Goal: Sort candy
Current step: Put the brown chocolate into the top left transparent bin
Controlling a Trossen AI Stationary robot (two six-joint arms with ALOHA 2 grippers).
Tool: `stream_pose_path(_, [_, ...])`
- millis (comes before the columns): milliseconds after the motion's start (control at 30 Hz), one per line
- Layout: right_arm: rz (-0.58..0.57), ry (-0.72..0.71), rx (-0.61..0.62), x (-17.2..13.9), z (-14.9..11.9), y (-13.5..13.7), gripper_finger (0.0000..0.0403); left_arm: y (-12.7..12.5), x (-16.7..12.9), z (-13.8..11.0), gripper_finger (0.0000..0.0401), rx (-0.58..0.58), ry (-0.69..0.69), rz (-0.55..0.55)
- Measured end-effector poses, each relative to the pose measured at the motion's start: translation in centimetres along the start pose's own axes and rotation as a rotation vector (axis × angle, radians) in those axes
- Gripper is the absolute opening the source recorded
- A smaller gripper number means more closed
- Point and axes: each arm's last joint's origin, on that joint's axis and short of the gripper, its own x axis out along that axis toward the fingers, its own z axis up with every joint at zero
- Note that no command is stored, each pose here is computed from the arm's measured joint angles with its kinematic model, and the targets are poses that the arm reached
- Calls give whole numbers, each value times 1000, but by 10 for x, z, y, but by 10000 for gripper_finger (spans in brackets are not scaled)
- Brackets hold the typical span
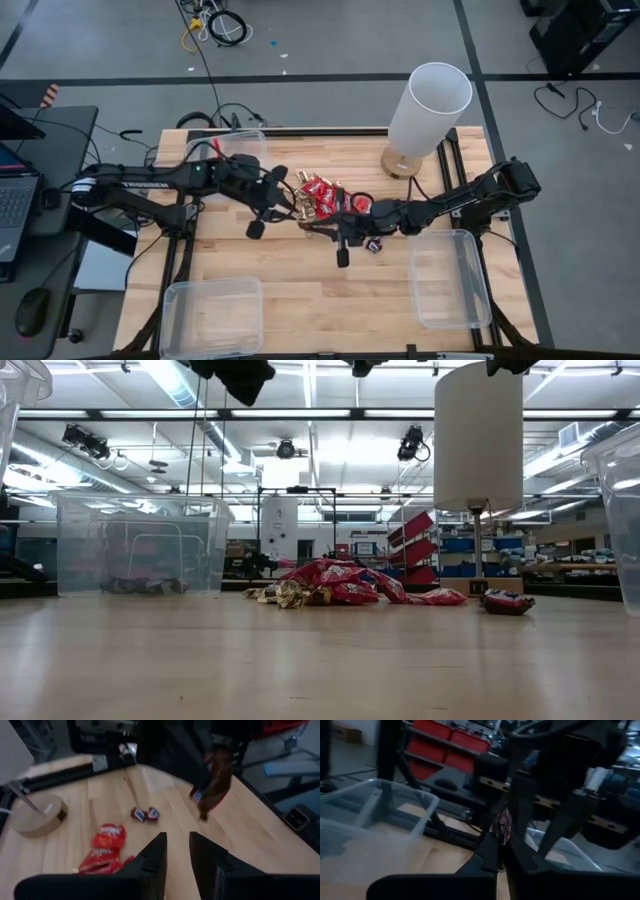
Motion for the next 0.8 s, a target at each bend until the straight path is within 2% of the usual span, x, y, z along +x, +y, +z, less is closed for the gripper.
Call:
stream_pose_path(233, [-70, 28, -34, 0, -1, -3, 11, 0, 6, -7, 109, 10, -34, 12])
stream_pose_path(600, [-69, 40, -30, 0, -3, -3, 11, 1, 5, -1, 122, 20, -88, 24])
stream_pose_path(800, [-74, 42, -43, 0, -3, -4, 11, 1, 5, -1, 122, -24, -87, 27])
